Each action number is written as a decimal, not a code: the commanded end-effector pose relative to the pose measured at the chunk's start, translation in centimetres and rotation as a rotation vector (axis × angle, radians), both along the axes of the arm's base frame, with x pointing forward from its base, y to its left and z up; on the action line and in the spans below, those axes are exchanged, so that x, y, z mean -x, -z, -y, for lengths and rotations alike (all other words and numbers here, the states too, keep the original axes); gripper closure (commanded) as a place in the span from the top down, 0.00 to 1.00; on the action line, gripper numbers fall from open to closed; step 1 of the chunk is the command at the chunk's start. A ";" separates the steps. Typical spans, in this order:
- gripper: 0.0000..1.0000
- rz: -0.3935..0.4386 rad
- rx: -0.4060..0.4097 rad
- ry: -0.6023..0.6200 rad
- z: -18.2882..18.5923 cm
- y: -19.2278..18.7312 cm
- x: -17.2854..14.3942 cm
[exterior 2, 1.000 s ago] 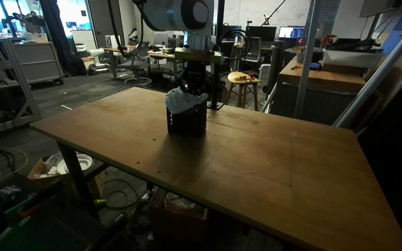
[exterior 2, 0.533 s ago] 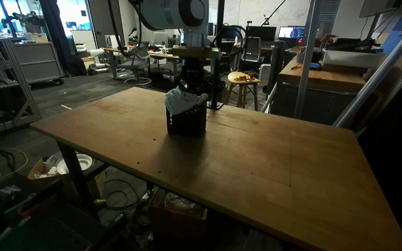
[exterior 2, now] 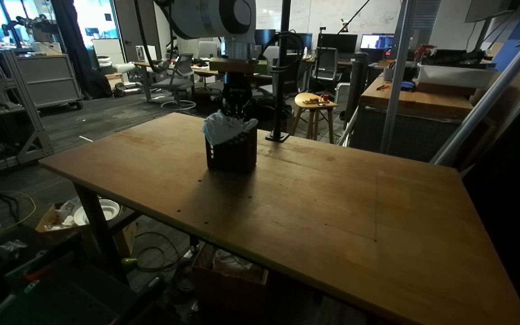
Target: Put the white towel in the black box
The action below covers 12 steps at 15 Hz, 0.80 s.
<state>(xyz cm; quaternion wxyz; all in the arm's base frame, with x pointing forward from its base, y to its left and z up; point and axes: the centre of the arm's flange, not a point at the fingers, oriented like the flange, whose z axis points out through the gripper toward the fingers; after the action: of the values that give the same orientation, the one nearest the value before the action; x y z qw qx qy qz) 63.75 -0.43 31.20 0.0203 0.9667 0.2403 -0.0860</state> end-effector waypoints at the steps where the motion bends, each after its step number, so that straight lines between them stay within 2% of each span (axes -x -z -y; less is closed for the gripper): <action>1: 0.00 0.012 0.048 0.030 -1.6 -1.0 -1.4; 6: 0.04 0.037 0.143 0.066 -3.5 -2.6 -1.5; 12: 0.02 0.033 0.148 0.092 -6.1 -2.5 -1.2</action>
<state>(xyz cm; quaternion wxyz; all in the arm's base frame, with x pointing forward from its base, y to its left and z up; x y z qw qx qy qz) 64.56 4.42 33.11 0.0844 0.9732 0.1959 -0.0853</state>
